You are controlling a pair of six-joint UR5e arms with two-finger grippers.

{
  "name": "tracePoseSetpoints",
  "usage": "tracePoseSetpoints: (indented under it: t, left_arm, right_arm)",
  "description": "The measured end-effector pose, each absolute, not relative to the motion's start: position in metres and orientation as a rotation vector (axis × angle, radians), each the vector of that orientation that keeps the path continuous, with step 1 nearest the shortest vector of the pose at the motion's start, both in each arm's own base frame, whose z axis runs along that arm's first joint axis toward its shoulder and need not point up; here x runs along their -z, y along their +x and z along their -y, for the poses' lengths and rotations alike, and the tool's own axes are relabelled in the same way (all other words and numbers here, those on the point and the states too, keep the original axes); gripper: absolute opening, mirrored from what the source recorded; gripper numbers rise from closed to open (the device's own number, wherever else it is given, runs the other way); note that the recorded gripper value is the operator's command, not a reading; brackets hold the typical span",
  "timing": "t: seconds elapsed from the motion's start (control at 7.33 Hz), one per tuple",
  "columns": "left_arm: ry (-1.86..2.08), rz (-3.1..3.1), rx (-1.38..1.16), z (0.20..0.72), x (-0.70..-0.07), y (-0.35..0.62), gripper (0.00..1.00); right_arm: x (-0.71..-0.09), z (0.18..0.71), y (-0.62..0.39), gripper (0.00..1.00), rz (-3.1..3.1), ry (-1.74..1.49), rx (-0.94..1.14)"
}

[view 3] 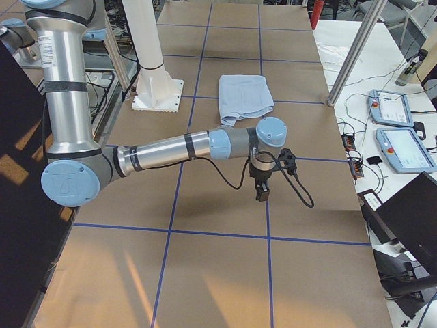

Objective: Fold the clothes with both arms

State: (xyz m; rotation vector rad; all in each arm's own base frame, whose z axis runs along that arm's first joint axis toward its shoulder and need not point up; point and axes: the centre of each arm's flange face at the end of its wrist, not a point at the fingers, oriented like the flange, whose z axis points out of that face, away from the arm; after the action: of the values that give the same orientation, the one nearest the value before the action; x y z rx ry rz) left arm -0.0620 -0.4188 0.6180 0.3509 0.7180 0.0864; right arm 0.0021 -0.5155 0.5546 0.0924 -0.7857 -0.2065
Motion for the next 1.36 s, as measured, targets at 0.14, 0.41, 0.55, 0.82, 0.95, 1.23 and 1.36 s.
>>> tracePoseSetpoints:
  t: [0.14,0.41,0.55,0.82,0.95,1.23,1.36]
  left_arm:
    - [0.325,-0.702,-0.07,0.424,-0.631,-0.064,1.0]
    - [0.256,-0.693,-0.039,0.438,-0.63,-0.064,1.0]
    - [0.209,-0.695,-0.023,0.445,-0.617,-0.063,1.0]
    - [0.12,-0.725,0.004,0.447,-0.597,-0.061,1.0]
    - [0.092,-0.75,0.007,0.446,-0.6,-0.059,1.0]
    - [0.072,-0.77,0.004,0.442,-0.616,-0.058,1.0]
    - [0.073,-0.772,-0.006,0.441,-0.621,-0.057,1.0]
  right_arm:
    - [-0.565,0.51,0.014,1.0,0.778,0.093,0.181]
    - [-0.584,0.502,0.031,1.0,0.771,0.07,0.131]
    - [-0.593,0.498,0.034,1.0,0.772,0.055,0.118]
    - [-0.608,0.486,0.039,1.0,0.776,0.028,0.095]
    - [-0.616,0.478,0.043,1.0,0.777,0.015,0.081]
    - [-0.637,0.459,0.055,1.0,0.783,-0.018,0.041]
    - [-0.648,0.449,0.058,1.0,0.794,-0.035,0.023]
